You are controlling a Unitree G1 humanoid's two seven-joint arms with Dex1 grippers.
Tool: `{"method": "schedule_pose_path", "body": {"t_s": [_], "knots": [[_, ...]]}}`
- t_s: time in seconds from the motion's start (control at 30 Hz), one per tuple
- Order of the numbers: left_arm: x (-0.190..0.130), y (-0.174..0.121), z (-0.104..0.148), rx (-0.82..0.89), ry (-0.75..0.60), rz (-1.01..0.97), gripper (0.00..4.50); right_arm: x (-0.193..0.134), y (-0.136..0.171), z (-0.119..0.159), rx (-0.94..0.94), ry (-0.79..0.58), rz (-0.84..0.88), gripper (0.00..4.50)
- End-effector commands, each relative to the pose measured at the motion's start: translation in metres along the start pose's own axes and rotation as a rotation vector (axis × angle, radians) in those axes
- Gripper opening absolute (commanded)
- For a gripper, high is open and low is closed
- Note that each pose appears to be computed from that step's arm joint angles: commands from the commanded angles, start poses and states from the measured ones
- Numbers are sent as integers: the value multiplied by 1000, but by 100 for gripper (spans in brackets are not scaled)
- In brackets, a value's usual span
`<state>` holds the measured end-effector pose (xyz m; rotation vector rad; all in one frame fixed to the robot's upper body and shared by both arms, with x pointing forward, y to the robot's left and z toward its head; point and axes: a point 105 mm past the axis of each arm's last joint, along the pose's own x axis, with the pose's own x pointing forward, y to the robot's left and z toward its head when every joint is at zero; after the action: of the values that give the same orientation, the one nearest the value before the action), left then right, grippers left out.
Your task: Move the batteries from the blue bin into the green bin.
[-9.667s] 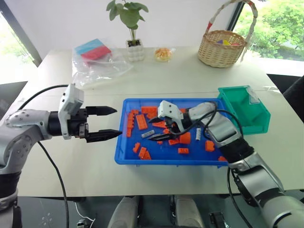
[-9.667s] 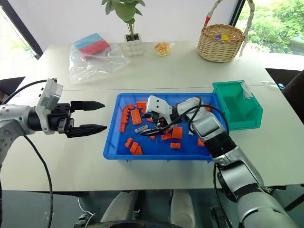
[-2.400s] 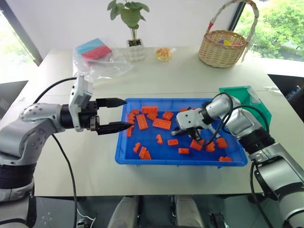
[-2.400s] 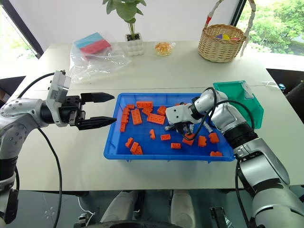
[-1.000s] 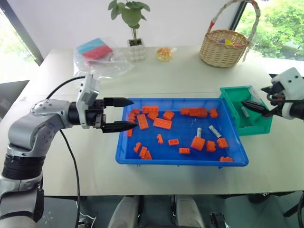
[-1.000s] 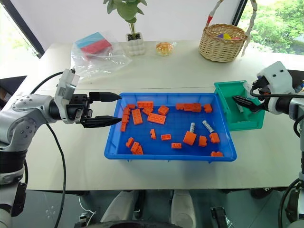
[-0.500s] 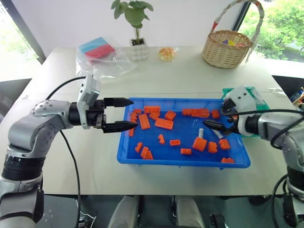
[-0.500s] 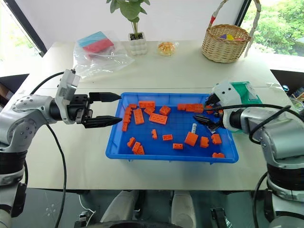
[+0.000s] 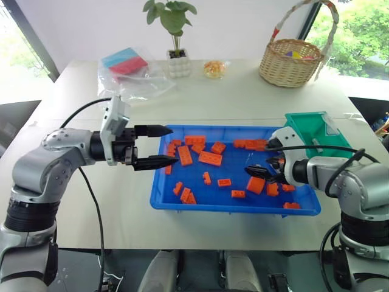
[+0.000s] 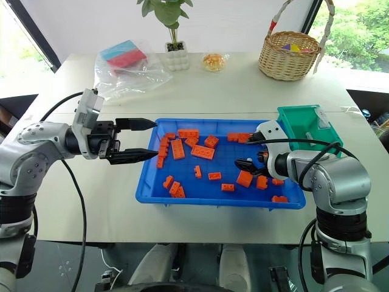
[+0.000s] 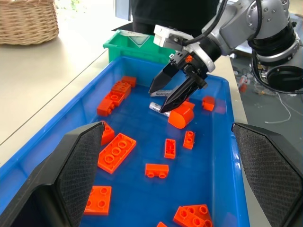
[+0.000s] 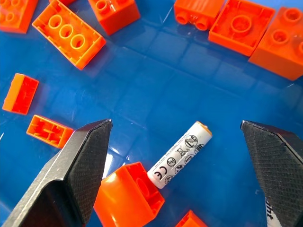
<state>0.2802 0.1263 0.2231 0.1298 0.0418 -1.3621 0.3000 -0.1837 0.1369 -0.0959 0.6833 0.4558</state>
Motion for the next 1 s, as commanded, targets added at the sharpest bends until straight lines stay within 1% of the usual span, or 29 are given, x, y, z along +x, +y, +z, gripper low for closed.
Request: {"method": "schedule_pose_path", "body": {"t_s": [0.03, 0.07, 0.1, 0.13, 0.27, 0.53, 0.67, 0.77, 0.87, 1.0], "knots": [[-4, -3, 10, 41, -32, 11, 450, -2, -4, 0, 0, 3, -19, 348], [-4, -3, 9, 40, -32, 13, 450, -1, -6, -1, 9, 6, -25, 318], [-4, -3, 9, 40, -32, 14, 450, -1, -8, -2, 19, 9, -28, 258], [-4, -4, 9, 39, -33, 15, 450, 0, -9, -3, 25, 12, -29, 215], [-3, -4, 9, 37, -37, 16, 450, 4, -9, -4, 52, 23, -16, 3], [-5, -2, 10, 41, -42, 29, 450, 6, -6, -6, 36, 35, -7, 3], [-5, -2, 10, 43, -42, 29, 450, 2, -7, 4, 21, 1, -13, 3], [-5, -1, 10, 45, -44, 29, 450, 0, 5, 13, -7, -25, 31, 80], [-4, -1, 9, 47, -44, 27, 450, 3, 24, 20, -36, -51, 108, 224], [-5, -2, 8, 49, -41, 25, 450, 14, 43, 26, -18, -70, 173, 224]]}}
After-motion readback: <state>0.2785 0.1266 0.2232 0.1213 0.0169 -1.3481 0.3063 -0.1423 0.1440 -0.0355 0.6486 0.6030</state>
